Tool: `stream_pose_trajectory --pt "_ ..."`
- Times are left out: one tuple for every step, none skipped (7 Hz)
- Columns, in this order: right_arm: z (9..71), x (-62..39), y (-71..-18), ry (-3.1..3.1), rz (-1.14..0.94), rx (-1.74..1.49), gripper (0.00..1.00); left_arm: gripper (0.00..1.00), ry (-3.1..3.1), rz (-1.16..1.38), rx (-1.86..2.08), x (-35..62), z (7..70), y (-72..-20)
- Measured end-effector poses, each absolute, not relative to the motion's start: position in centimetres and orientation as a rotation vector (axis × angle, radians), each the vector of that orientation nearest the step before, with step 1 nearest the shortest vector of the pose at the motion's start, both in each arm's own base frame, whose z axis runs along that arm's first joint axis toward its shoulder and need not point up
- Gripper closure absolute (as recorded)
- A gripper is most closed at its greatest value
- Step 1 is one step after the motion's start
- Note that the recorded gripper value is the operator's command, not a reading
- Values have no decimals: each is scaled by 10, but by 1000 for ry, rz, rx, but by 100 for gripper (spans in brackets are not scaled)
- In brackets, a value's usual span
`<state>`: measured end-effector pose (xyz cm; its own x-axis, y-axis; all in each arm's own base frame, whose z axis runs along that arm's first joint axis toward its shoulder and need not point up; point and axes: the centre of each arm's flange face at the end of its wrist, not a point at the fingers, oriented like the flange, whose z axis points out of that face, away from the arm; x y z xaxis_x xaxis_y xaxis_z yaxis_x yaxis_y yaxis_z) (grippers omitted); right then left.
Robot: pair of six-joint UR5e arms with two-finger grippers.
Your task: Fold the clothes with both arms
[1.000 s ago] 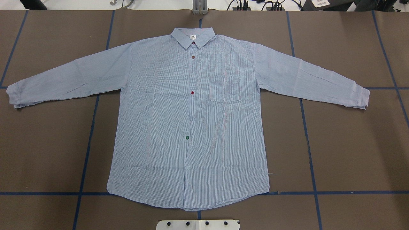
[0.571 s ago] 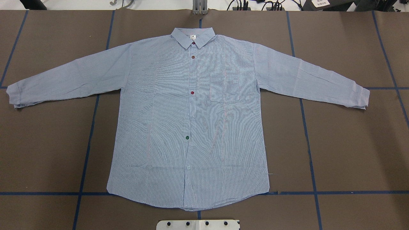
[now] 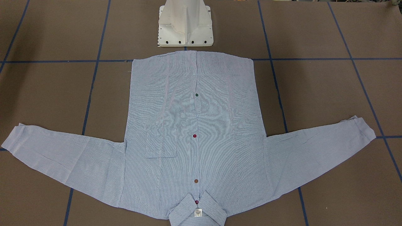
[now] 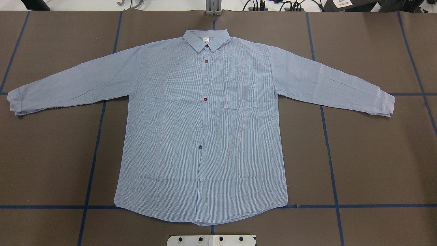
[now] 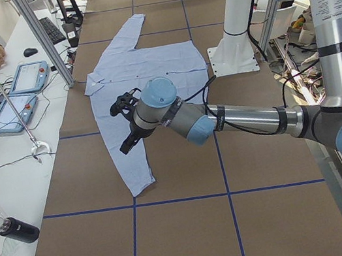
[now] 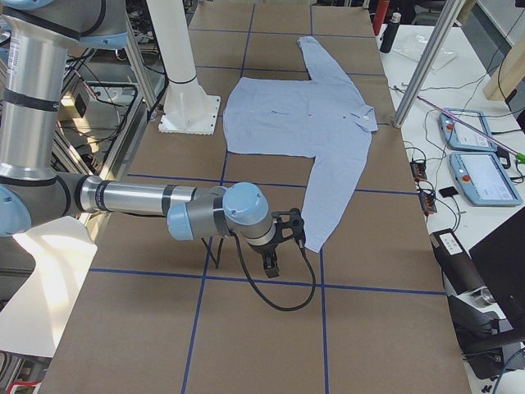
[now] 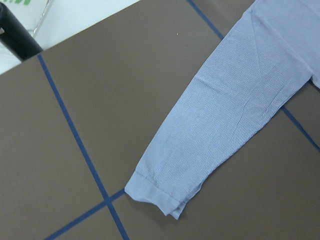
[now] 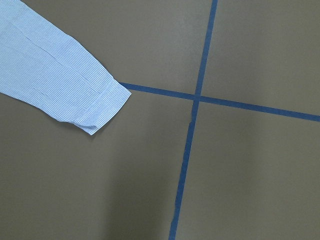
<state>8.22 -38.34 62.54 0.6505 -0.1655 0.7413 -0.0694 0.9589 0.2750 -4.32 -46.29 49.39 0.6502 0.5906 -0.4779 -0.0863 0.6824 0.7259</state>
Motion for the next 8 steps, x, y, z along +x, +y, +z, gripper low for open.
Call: stream_pose_trajectory --pt "625 66 -383 -895 15 283 1 0 776 428 730 -43 494 -464" --pt "621 46 -386 -916 60 269 1 0 776 429 731 -43 493 -464" --pt "615 23 -393 -915 92 257 1 0 776 430 732 -43 493 -464" --pt "608 0 -404 -899 119 251 2 0 776 431 733 -43 493 -464" --pt "600 -25 -415 -881 145 246 2 0 776 432 735 -43 492 -464" --pt "592 -52 -425 -867 172 239 3 0 776 433 736 -43 491 -463" --pt "588 -79 -430 -859 199 241 7 0 776 434 737 -43 491 -463" --pt "592 -102 -431 -858 224 249 12 0 776 435 737 -43 491 -463"
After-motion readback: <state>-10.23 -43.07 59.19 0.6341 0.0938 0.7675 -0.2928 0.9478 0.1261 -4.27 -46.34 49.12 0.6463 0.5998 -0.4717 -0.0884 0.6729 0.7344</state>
